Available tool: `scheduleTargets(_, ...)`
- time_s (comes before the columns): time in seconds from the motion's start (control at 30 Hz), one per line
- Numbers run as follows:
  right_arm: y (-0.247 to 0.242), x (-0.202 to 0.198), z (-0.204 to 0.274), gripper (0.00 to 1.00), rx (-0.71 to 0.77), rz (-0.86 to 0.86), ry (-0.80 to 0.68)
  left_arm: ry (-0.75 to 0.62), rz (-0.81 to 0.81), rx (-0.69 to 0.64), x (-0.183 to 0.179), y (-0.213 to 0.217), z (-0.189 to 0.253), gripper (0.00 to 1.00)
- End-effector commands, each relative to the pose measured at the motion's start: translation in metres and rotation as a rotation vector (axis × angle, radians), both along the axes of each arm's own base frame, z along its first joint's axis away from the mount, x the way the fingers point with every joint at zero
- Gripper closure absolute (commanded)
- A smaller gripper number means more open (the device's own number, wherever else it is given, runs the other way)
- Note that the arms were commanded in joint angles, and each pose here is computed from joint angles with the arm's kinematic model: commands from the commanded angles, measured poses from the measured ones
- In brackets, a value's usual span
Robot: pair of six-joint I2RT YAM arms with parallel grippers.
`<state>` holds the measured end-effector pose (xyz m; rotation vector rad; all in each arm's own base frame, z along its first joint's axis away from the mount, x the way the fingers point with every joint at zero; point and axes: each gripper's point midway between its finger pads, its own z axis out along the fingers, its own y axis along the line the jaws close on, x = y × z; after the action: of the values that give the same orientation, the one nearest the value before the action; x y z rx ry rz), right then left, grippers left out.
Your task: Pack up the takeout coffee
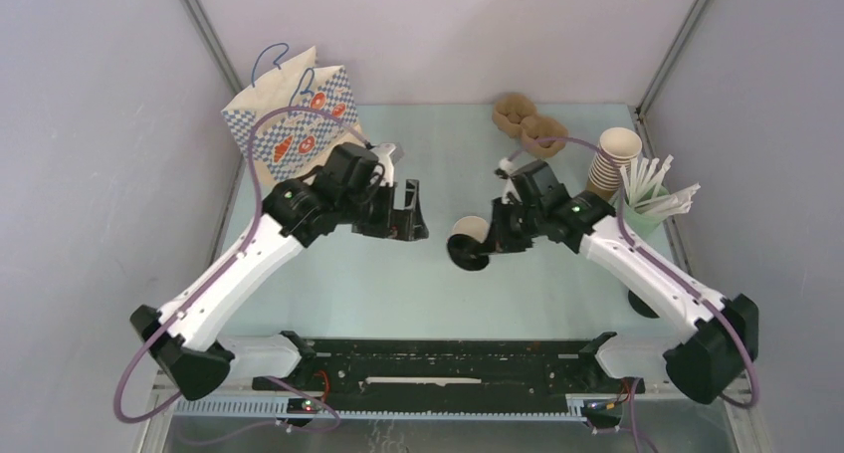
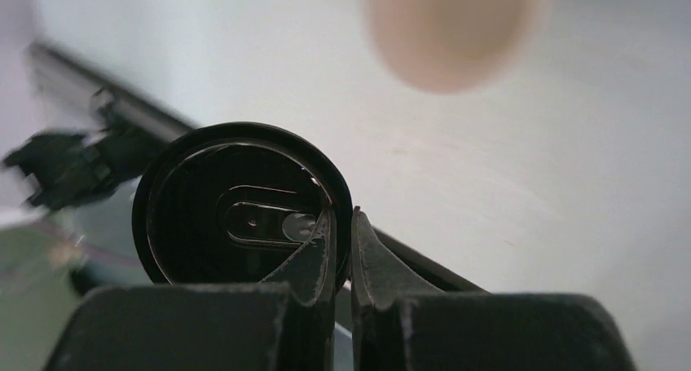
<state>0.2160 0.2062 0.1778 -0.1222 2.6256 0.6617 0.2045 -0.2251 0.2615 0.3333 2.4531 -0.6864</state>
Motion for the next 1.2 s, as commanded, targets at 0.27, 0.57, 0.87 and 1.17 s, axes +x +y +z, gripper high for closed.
scheduleTargets(0.27,0.106,0.016,0.174,0.96,0.912,0.289,0.025,-0.341,0.096,-0.742,0.02,-0.023,0.143,0.0)
scheduleTargets(0.57,0.104,0.05,0.233,0.97,1.168,0.116,0.059,-0.267,0.126,-0.9,0.032,-0.036,0.176,0.0)
scheduleTargets(0.87,0.107,0.051,0.228,0.99,1.146,0.098,0.046,-0.218,0.093,-0.924,0.032,-0.047,0.185,0.0)
scheduleTargets(1.17,0.108,0.053,0.221,1.0,1.129,0.072,0.047,-0.284,0.069,-0.976,0.022,-0.039,0.198,0.0)
